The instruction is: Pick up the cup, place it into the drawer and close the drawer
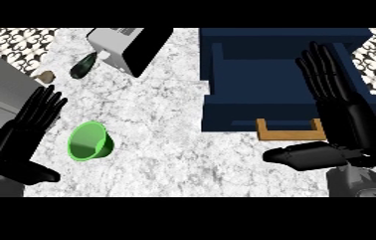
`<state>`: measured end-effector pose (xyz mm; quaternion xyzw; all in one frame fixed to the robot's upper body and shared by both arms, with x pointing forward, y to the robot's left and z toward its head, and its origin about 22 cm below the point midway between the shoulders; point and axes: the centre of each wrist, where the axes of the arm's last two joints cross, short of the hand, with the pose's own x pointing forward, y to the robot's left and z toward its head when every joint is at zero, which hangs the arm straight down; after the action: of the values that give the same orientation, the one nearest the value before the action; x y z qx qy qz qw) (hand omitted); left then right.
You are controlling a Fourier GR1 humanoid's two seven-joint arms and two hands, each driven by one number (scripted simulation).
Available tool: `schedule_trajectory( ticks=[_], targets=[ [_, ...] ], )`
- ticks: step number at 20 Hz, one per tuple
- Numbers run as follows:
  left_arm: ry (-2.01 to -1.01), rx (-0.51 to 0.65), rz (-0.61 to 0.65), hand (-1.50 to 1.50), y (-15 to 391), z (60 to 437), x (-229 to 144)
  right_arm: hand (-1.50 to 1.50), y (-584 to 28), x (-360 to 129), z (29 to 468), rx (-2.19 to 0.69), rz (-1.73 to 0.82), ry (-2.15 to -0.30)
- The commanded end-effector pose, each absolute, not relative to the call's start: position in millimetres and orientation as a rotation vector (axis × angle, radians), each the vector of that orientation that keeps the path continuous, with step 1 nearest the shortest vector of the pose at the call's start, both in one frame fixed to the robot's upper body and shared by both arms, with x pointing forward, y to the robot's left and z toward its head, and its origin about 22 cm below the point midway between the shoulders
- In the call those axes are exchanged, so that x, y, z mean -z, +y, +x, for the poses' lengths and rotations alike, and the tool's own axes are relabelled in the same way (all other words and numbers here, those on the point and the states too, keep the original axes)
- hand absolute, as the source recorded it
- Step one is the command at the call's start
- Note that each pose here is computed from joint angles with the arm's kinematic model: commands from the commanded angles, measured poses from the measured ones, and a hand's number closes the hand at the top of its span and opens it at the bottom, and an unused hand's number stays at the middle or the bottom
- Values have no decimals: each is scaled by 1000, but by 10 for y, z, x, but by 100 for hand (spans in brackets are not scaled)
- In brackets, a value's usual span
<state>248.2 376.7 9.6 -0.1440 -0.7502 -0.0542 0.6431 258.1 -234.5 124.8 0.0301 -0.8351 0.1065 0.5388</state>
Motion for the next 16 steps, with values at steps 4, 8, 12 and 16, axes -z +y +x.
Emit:
schedule_trajectory(
  ticks=[4, 8, 12, 16],
  targets=[
    [-1646, 142, -259, -150, 3878, 2606, 315, -150, -2444, -1359, 2683, -266, 53, -2001],
    [-1616, 138, -219, -150, 4045, 2573, 542, -150, -2508, -1343, 2660, -260, 46, -1995],
    [-1589, 132, -229, -150, 4085, 2554, 807, -150, -2438, -1423, 2774, -261, 81, -2006],
    [-1601, 118, -181, -150, 4156, 2398, 1024, -150, -2513, -1355, 2675, -291, 79, -2002]
  ],
)
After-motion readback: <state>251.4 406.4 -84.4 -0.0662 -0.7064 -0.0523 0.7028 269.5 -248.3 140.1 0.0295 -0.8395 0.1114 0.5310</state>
